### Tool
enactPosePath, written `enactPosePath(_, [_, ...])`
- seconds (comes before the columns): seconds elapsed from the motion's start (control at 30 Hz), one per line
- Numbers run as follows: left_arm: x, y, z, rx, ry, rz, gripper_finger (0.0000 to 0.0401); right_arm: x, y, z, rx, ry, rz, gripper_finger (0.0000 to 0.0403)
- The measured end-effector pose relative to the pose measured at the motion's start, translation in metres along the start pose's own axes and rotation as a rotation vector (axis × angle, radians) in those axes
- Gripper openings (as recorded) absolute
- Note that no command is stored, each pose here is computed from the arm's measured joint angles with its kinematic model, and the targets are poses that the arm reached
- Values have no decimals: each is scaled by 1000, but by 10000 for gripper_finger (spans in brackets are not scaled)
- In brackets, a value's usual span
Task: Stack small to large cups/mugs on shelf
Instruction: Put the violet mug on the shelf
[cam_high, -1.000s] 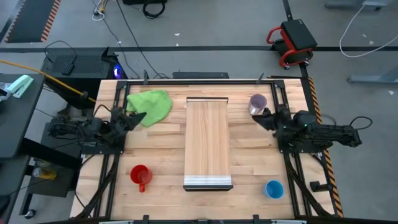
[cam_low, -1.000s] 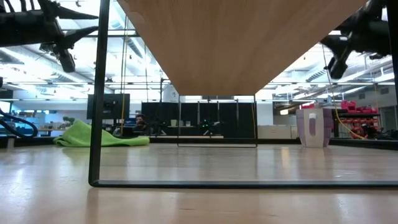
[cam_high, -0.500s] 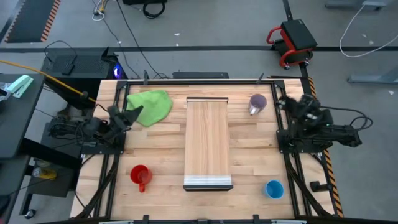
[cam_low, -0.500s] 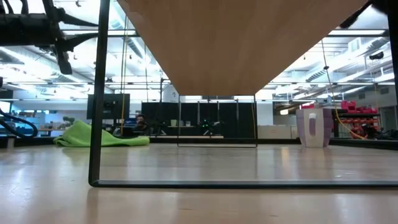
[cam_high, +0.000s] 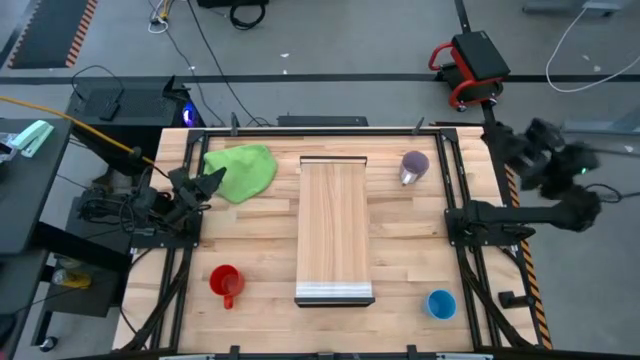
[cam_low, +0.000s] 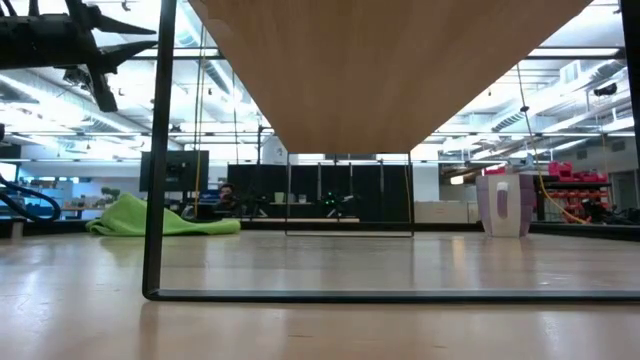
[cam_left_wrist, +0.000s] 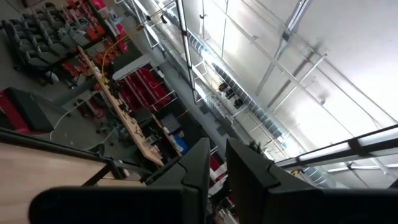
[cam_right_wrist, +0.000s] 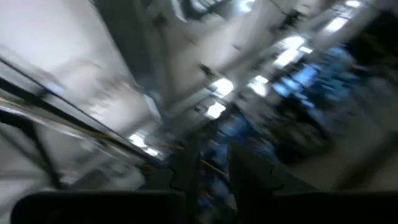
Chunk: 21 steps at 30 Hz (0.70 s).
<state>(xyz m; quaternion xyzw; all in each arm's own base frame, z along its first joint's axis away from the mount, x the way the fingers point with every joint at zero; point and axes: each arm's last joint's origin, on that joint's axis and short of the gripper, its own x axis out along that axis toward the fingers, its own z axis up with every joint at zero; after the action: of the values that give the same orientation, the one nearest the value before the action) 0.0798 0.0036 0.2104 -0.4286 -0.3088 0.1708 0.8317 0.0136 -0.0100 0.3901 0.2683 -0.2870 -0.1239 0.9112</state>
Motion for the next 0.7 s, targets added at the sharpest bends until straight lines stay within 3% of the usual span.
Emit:
enactPosePath(0.23, [0,0,0,3,3,0,66,25,20,42,-211,235,-644,88])
enactPosePath(0.4, [0,0,-1,8,5,2,67,39,33,60,-334,428,-950,88])
enactPosePath(0.47, [0,0,-1,9,5,2,67,51,38,61,-324,456,-1003,88])
enactPosePath(0.57, [0,0,-1,9,6,2,69,72,45,59,-324,509,-941,88])
enactPosePath(0.7, [0,1,-1,17,14,6,76,82,43,60,-368,510,-1041,88])
